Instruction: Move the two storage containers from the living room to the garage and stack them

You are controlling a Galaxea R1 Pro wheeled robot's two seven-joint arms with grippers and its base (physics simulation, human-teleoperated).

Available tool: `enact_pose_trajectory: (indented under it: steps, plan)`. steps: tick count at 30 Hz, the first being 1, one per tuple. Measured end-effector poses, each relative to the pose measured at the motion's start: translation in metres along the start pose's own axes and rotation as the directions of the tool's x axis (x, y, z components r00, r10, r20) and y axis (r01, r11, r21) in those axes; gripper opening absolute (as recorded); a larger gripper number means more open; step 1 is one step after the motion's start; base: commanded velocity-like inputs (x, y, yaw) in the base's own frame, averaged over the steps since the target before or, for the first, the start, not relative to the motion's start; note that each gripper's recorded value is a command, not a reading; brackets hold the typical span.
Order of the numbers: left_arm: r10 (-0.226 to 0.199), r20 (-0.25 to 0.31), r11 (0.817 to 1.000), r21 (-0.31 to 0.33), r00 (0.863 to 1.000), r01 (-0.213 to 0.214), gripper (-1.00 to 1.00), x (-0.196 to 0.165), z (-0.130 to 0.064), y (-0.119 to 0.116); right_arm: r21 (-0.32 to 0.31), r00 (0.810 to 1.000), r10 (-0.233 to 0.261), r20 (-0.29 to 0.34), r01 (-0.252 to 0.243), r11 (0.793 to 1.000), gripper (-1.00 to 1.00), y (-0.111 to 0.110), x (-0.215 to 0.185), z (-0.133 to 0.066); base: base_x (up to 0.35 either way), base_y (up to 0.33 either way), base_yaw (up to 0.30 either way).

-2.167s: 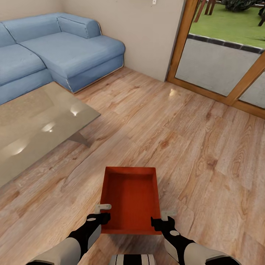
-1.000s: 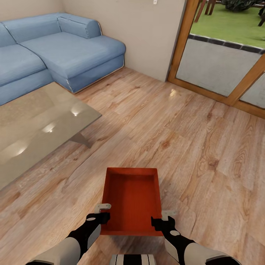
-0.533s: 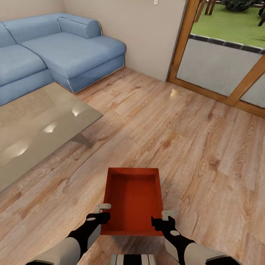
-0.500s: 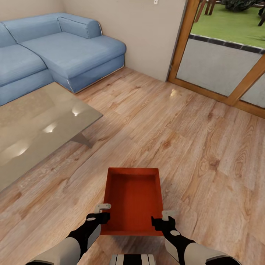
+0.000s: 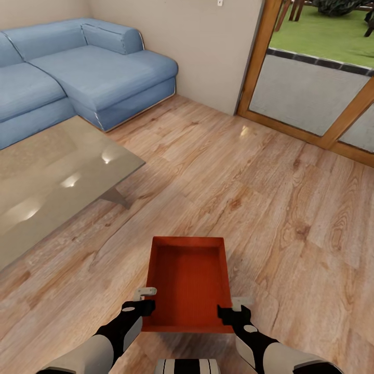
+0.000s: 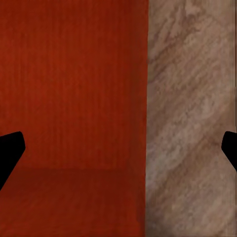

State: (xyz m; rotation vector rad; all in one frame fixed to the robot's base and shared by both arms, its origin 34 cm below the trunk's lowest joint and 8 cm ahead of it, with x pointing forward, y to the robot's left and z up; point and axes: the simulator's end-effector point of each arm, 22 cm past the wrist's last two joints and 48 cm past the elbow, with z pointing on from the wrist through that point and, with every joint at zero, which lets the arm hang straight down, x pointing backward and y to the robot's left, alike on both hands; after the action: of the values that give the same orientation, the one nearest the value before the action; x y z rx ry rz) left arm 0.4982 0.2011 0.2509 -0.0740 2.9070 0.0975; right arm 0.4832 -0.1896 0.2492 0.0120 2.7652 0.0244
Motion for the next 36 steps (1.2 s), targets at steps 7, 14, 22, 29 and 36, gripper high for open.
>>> enact_pose_trajectory:
  steps: [7, 14, 22, 29, 36]
  plan:
    - [0.000, 0.000, 1.000, 0.000, 1.000, 0.000, 1.00, 0.000, 0.000, 0.000, 0.022, 0.999, 0.001, 0.044, -0.002, 1.000, 1.00, -0.017, -0.009, 0.001, 0.000, 0.000, 0.000]
    - [0.000, 0.000, 1.000, 0.000, 1.000, 0.000, 1.00, 0.000, 0.000, 0.000, 0.027, 0.998, 0.004, 0.056, -0.005, 1.000, 1.00, -0.020, -0.012, 0.001, 0.000, 0.000, 0.000]
    - [0.000, 0.000, 1.000, 0.000, 1.000, 0.000, 1.00, 0.000, 0.000, 0.000, 0.026, 0.999, 0.004, 0.054, -0.005, 1.000, 1.00, -0.020, -0.011, 0.001, 0.000, 0.000, 0.000]
    - [0.000, -0.001, 1.000, 0.000, 1.000, 0.000, 1.00, 0.001, 0.000, 0.000, 0.026, 0.999, 0.005, 0.053, -0.007, 1.000, 1.00, -0.020, -0.011, 0.001, 0.000, 0.000, 0.000]
    - [0.001, -0.003, 1.000, 0.000, 1.000, -0.001, 1.00, 0.001, 0.000, -0.001, 0.026, 0.998, 0.006, 0.056, -0.008, 1.000, 1.00, -0.019, -0.012, 0.000, 0.000, 0.000, 0.000]
